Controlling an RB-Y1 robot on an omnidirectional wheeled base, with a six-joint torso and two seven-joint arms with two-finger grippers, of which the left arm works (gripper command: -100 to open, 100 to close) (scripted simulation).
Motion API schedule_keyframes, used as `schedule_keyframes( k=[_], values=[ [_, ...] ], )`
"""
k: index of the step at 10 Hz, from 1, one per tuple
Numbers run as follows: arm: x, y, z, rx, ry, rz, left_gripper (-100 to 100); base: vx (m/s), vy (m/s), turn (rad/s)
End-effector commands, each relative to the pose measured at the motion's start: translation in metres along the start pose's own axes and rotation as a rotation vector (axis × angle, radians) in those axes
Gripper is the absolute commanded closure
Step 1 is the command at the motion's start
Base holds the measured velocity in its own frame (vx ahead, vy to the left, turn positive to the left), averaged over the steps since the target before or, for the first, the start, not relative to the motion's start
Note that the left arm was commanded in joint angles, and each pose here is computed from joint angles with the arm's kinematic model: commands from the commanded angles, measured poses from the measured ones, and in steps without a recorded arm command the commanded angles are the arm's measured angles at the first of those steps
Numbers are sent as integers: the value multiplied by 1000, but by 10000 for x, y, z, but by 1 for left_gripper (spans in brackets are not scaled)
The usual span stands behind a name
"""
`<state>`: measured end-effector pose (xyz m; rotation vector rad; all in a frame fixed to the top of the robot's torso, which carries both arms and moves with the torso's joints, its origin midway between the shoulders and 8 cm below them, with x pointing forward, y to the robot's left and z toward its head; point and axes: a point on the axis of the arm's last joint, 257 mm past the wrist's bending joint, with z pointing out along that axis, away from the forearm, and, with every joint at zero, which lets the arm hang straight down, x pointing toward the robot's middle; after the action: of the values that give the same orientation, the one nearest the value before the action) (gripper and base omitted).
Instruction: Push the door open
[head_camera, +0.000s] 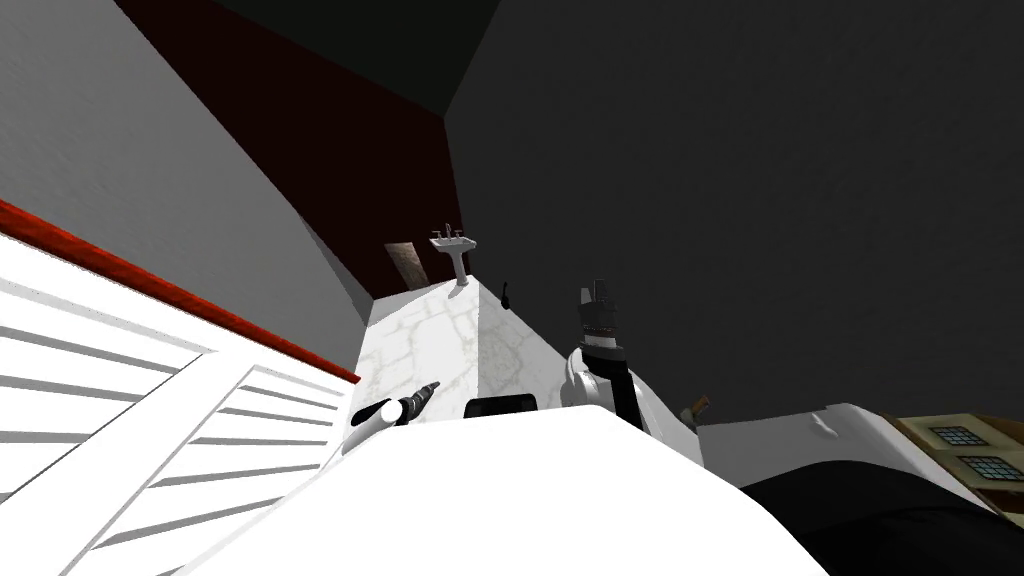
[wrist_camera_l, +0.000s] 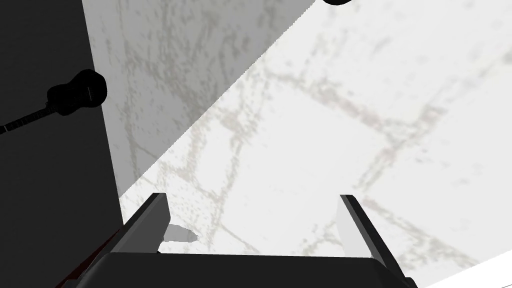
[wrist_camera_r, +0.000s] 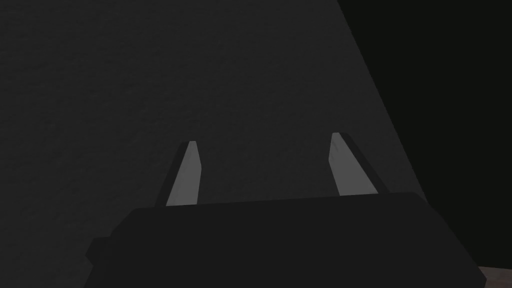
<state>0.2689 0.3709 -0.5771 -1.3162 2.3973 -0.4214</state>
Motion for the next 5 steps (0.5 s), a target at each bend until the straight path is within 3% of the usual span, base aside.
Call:
schedule_keyframes(
  k=[1,5],
  values=[
    [107,65,-33,-6,36,23,-100,-84,80,-365],
    [336,220,-101,-15,112,66,-100,-107,45,-287]
  ],
)
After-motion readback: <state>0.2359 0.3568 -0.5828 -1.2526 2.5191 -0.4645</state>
